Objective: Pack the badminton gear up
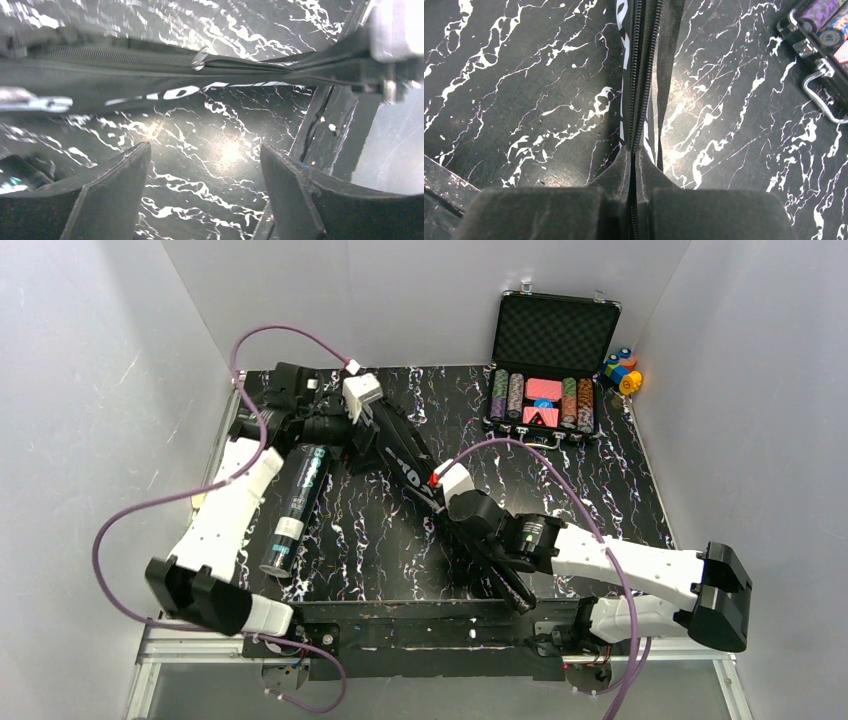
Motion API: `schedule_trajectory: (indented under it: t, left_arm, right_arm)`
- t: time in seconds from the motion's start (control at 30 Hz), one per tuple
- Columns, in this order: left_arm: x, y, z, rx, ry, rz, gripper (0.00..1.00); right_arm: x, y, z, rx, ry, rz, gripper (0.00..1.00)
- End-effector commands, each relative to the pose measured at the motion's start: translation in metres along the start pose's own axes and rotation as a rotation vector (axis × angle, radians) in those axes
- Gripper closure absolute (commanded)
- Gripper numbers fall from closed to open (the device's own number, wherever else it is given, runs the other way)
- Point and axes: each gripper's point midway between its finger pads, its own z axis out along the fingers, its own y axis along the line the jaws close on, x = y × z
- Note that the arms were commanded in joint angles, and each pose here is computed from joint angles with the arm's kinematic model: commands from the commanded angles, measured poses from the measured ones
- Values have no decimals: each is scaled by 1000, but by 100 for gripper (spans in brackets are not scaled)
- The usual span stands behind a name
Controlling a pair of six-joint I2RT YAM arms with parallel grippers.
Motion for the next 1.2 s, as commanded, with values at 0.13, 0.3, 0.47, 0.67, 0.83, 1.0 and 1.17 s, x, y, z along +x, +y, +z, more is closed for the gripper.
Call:
schedule_trajectory:
  t: [0.13, 0.3, 0.47, 0.67, 0.83, 1.0, 1.17]
  left_arm:
    - [-14, -45, -31, 120, -188, 781, 3]
    - [7, -29, -7, 152, -114, 943, 2]
    - [15, -13, 23, 156, -68, 1036, 5]
    - [20, 3, 43, 170, -3, 1071, 15]
    - [24, 9, 50, 187, 42, 1101, 29]
    - [17, 16, 56, 170, 40, 1103, 35]
    - [9, 15, 59, 172, 21, 1112, 32]
  right_arm:
    - [-43, -2, -17, -51, -212, -93, 99]
    - [-44, -3, -22, -43, -235, -163, 99]
    - [-46, -1, -30, -15, -275, -236, 99]
    - [-42, -2, -35, 7, -277, -287, 99]
    - [-40, -1, -36, 12, -276, -317, 99]
    - [-35, 1, -35, 12, -268, -342, 99]
    - [-32, 3, -36, 17, -267, -366, 99]
